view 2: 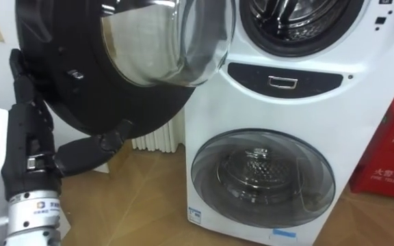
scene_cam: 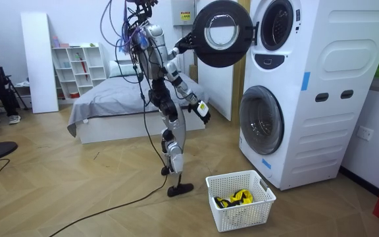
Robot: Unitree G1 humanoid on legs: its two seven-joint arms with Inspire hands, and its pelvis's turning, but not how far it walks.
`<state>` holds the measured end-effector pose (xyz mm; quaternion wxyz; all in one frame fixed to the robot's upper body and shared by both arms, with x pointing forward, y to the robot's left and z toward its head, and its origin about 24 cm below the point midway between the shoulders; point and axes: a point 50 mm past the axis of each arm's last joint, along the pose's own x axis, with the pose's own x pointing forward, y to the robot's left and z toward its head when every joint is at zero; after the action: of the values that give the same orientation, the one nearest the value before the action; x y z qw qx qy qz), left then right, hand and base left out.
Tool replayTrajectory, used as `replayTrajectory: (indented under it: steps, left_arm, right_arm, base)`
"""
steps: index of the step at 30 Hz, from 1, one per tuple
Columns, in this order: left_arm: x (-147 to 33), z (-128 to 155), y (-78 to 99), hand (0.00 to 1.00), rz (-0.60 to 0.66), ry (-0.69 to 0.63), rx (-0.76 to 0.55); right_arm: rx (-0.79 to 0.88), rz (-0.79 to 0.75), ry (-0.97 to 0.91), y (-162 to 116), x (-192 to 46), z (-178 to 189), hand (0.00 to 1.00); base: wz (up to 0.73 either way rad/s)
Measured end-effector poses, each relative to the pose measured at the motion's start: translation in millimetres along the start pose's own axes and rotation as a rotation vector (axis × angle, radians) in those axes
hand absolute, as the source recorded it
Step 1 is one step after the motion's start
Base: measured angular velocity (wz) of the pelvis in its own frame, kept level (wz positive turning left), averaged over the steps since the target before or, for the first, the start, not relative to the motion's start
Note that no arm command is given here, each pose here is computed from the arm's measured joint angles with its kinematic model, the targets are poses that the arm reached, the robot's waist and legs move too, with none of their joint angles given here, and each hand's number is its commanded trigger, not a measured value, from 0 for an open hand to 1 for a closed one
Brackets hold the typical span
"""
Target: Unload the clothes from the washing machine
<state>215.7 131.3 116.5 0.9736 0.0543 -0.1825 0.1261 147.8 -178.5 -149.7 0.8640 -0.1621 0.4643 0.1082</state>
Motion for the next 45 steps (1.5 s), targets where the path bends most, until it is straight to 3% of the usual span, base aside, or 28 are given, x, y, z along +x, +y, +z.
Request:
replayTrajectory:
  steps: [7, 14, 16, 19, 21, 23, 27, 33, 45]
  left_arm:
    - [-2.3, 6.0, -6.4, 0.00, 0.011, 0.012, -0.101]
    - [-13.3, 10.7, -25.3, 0.00, -0.028, 0.037, -0.220]
    - [-16.3, 5.4, -30.5, 0.00, -0.131, 0.035, -0.194]
    - [-24.1, 5.9, -57.2, 0.00, -0.363, 0.060, -0.286]
    - [-27.7, 12.2, -88.6, 0.00, -0.601, 0.057, -0.387]
    - [-34.1, 20.0, -108.6, 0.00, -0.777, 0.028, -0.418]
    - [-56.1, 11.5, -130.6, 0.00, -1.073, 0.068, -0.422]
    - [-65.8, 14.8, -134.5, 0.00, -1.261, 0.029, -0.428]
    - [-65.7, 16.0, -135.0, 0.00, -1.350, -0.008, -0.383]
  right_arm:
    - [0.010, -0.030, -0.016, 2.8, 2.2, 7.3, 0.00]
    - [0.093, -0.079, -0.016, 1.3, 3.8, 12.1, 0.00]
    - [0.114, -0.042, 0.003, 14.4, 3.4, 7.1, 0.00]
    - [0.111, -0.052, 0.022, 6.2, 2.2, 1.1, 0.00]
    - [0.090, -0.066, 0.025, 0.0, 1.5, -0.6, 0.00]
    - [0.054, -0.055, 0.027, 0.6, 1.5, -0.9, 0.00]
    - [-0.008, -0.028, 0.062, 3.4, -0.8, -11.0, 0.00]
    - [-0.007, -0.026, 0.052, 4.5, -0.7, -9.3, 0.00]
    - [-0.058, 0.033, 0.025, 13.3, 0.6, -3.3, 0.00]
  base:
    - [-0.07]
    - [-0.48]
    - [-0.44]
    - [-0.04]
    - [-0.21]
    - [-0.89]
    - [-0.90]
    - [-0.11]
    - [0.01]
